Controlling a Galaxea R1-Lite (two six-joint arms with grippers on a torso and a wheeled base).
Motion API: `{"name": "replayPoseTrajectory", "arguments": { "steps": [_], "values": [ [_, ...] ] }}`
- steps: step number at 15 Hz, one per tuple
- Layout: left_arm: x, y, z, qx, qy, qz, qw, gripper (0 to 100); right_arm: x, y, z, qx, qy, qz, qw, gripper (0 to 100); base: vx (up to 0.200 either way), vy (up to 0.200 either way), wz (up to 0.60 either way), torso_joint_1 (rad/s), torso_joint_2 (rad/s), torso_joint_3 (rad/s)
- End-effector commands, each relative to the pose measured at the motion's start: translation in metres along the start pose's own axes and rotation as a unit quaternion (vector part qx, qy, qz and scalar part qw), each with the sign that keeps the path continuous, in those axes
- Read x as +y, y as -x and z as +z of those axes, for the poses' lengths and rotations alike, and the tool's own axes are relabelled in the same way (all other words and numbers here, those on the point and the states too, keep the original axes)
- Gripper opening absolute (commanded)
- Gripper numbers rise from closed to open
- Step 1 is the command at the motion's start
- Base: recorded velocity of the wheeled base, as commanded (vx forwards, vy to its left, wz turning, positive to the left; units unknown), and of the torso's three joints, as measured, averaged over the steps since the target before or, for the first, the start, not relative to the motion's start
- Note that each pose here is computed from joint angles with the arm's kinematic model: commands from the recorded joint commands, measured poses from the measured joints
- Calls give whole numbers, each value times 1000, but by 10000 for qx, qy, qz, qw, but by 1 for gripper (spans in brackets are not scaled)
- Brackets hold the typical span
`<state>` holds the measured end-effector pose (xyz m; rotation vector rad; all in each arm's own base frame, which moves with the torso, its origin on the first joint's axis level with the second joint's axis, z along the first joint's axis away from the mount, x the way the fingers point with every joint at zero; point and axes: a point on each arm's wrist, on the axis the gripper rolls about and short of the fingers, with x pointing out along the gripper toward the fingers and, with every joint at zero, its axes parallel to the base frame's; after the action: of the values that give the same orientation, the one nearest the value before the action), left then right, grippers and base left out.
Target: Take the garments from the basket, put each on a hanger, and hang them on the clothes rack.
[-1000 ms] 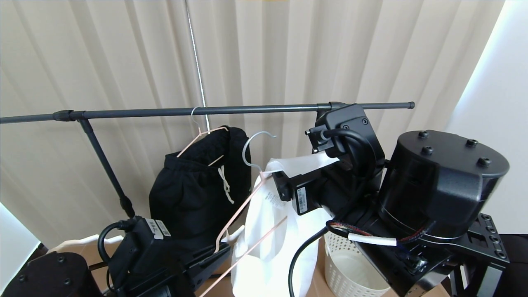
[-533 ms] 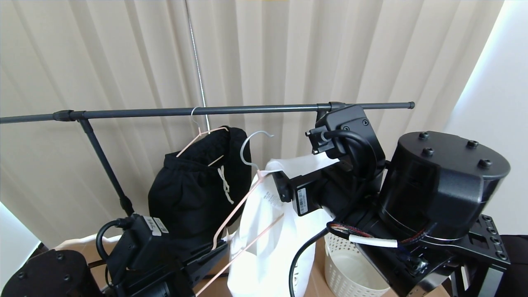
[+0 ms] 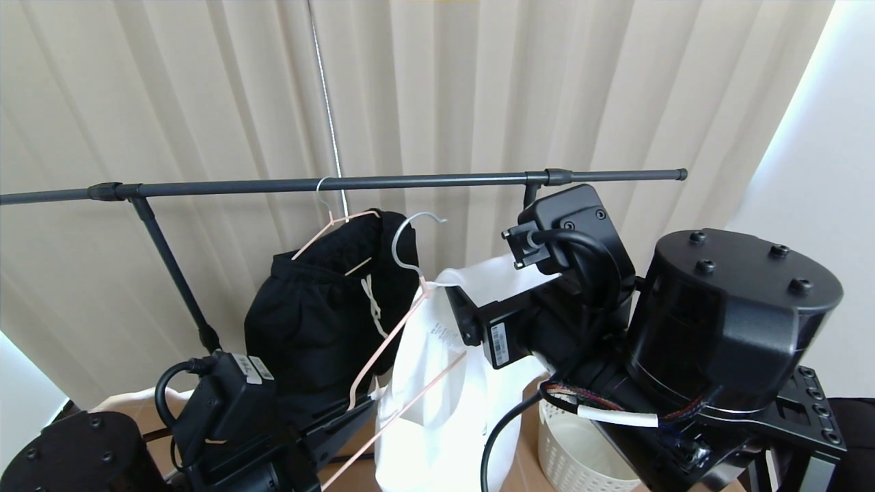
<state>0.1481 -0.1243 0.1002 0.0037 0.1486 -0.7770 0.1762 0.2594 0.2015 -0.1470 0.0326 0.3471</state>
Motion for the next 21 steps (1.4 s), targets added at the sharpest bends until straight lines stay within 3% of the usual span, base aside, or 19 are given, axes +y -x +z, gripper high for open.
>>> {"name": "replayPoseTrajectory", "arguments": {
  "steps": [1, 6, 11, 14, 16, 17, 18, 19, 20, 21],
  "values": [
    [1, 0, 1, -29, 11, 15, 10000, 0, 0, 1, -1, 19, 20, 10, 10000, 100, 0, 0, 0, 0, 0, 0],
    [1, -4, 5, -136, 10, 26, 9999, 0, 1, 6, -4, 68, 71, 106, 9999, 100, 0, 0, 0, 0, 0, 0],
    [9, -3, 3, -85, 124, 11, 9999, 0, -9, 25, -7, 91, 332, 873, 9956, 100, 0, 0, 0, 0, 0, 0],
    [22, 4, 1, -1, 197, -289, 9994, 0, -19, 35, -13, 345, 494, 1498, 9869, 100, 0, 0, 0, 0, 0, 0],
    [31, 6, 0, 7, 240, -430, 9988, 0, -41, 47, -8, 543, 574, 1956, 9775, 100, 0, 0, 0, 0, 0, 0],
    [32, 6, 0, 8, 242, -461, 9986, 0, -43, 48, -8, 559, 596, 1997, 9764, 100, 0, 0, 0, 0, 0, 0],
    [37, 8, 0, 12, 253, -708, 9972, 0, -61, 60, -3, 593, 1054, 2399, 9632, 100, 0, 0, 0, 0, 0, 0],
    [37, 8, 0, 12, 253, -708, 9972, 0, -61, 60, -3, 593, 1054, 2399, 9632, 100, 0, 0, 0, 0, 0, 0],
    [43, 11, 0, 12, 259, -924, 9954, 0, -81, 58, -3, 718, 1353, 2673, 9514, 100, 0, 0, 0, 0, 0, 0],
    [44, 11, 0, 9, 258, -955, 9951, 0, -89, 53, 1, 724, 1390, 2791, 9474, 100, 0, 0, 0, 0, 0, 0]
  ]
}}
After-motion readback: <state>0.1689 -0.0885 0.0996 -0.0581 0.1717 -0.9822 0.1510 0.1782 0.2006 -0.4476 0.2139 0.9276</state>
